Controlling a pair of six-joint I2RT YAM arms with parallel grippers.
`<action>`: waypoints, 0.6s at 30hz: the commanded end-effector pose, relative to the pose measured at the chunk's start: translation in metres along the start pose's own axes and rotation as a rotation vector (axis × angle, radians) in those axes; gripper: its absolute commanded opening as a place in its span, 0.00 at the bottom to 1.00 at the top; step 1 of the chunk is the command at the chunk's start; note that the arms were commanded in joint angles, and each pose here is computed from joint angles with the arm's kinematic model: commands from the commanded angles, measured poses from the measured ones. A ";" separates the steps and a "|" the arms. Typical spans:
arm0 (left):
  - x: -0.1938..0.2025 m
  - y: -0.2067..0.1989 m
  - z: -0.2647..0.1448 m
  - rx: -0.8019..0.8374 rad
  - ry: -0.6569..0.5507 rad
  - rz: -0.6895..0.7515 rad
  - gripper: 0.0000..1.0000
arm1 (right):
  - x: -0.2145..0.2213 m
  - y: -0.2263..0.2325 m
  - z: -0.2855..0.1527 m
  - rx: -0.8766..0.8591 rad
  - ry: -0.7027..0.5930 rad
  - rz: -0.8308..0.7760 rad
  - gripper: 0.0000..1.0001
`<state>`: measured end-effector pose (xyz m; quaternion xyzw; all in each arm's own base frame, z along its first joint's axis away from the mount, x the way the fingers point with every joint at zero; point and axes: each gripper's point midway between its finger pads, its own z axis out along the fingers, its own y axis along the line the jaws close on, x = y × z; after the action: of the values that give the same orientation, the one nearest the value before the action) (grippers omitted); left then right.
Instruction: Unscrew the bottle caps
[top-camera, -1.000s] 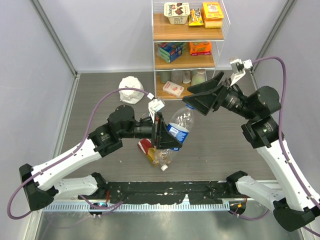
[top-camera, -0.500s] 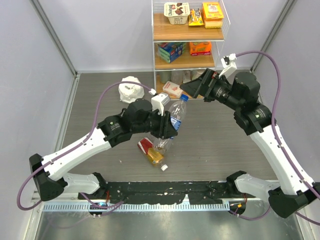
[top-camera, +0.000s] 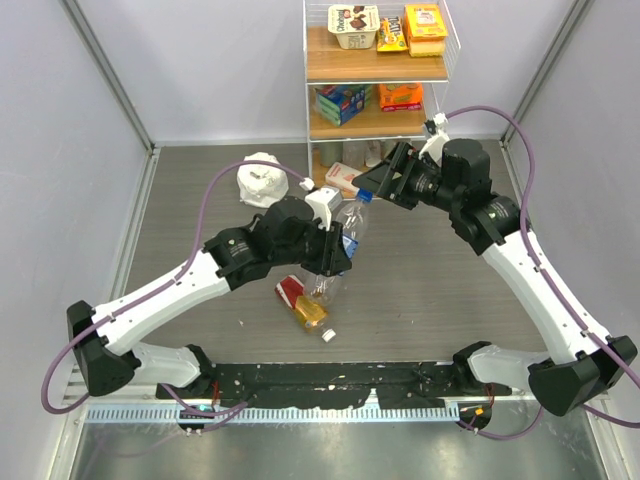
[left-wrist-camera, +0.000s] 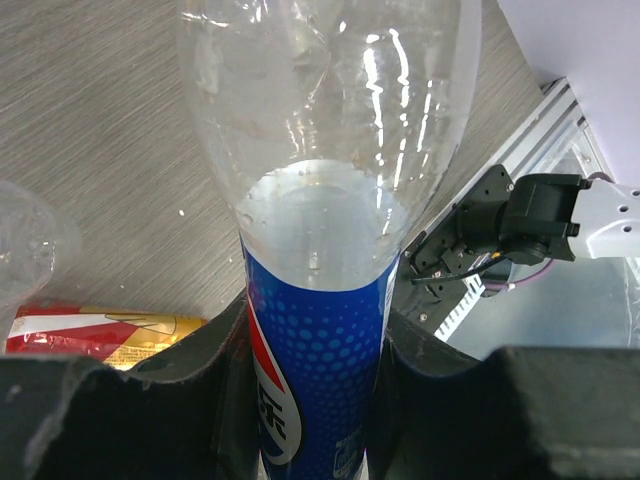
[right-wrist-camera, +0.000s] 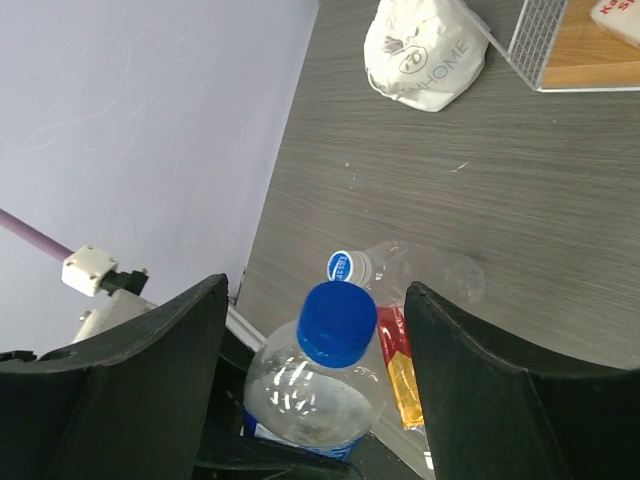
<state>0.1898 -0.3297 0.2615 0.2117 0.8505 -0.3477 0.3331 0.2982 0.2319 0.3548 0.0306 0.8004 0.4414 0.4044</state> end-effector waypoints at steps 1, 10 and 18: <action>-0.014 -0.009 -0.006 0.007 -0.038 0.030 0.00 | -0.002 0.016 -0.004 -0.070 -0.005 0.010 0.75; -0.014 -0.015 -0.008 0.006 -0.041 0.047 0.00 | 0.011 0.006 0.000 -0.043 0.033 0.028 0.63; -0.011 -0.020 -0.007 0.005 -0.036 0.058 0.00 | 0.013 0.010 -0.002 -0.070 0.035 0.055 0.36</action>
<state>0.1801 -0.3344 0.2613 0.2298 0.8512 -0.3348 0.3325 0.2906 0.2385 0.3342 0.0372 0.8113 0.4555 0.3647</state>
